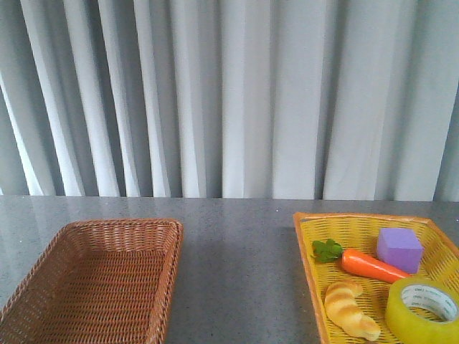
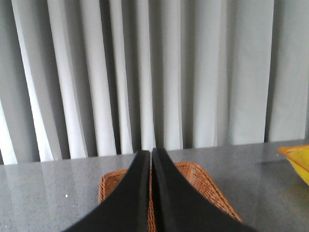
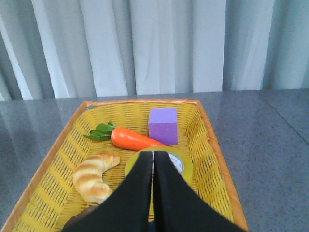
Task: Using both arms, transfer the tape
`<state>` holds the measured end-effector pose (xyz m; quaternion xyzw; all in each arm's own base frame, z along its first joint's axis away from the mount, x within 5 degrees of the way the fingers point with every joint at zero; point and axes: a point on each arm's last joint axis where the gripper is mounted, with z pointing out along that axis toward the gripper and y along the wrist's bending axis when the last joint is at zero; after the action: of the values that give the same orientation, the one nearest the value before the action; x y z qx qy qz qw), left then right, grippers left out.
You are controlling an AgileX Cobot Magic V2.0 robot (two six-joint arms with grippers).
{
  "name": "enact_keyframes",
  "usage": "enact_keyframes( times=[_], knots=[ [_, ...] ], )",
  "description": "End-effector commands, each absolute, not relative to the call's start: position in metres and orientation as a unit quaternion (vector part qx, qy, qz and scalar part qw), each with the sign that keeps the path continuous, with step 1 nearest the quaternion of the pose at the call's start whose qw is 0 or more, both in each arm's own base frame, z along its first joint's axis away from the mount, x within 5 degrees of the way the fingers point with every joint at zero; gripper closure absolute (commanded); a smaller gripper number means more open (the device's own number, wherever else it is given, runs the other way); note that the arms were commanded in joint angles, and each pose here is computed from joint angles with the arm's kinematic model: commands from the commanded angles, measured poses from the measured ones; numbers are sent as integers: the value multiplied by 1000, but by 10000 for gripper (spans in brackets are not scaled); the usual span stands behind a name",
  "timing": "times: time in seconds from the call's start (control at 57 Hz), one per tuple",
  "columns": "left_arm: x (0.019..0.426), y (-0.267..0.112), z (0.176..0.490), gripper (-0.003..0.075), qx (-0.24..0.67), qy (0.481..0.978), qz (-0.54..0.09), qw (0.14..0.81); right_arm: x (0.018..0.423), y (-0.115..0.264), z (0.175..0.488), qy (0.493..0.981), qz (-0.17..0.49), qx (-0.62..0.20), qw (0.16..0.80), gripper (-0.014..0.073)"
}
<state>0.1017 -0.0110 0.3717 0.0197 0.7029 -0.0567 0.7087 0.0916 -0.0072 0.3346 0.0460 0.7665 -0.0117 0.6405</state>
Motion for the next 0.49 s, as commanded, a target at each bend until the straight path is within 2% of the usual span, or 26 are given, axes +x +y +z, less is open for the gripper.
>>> enact_keyframes(
  times=[0.0,0.193,0.474],
  knots=[
    [117,-13,384,726,17,713,-60,698,105,-9,354,771,-24,42,635,599],
    [142,-16,359,726,19,790,-54,611,127,-11,336,829,-22,46,557,599],
    [157,-17,346,724,20,820,-51,570,134,-12,323,862,-22,50,504,596]
  ],
)
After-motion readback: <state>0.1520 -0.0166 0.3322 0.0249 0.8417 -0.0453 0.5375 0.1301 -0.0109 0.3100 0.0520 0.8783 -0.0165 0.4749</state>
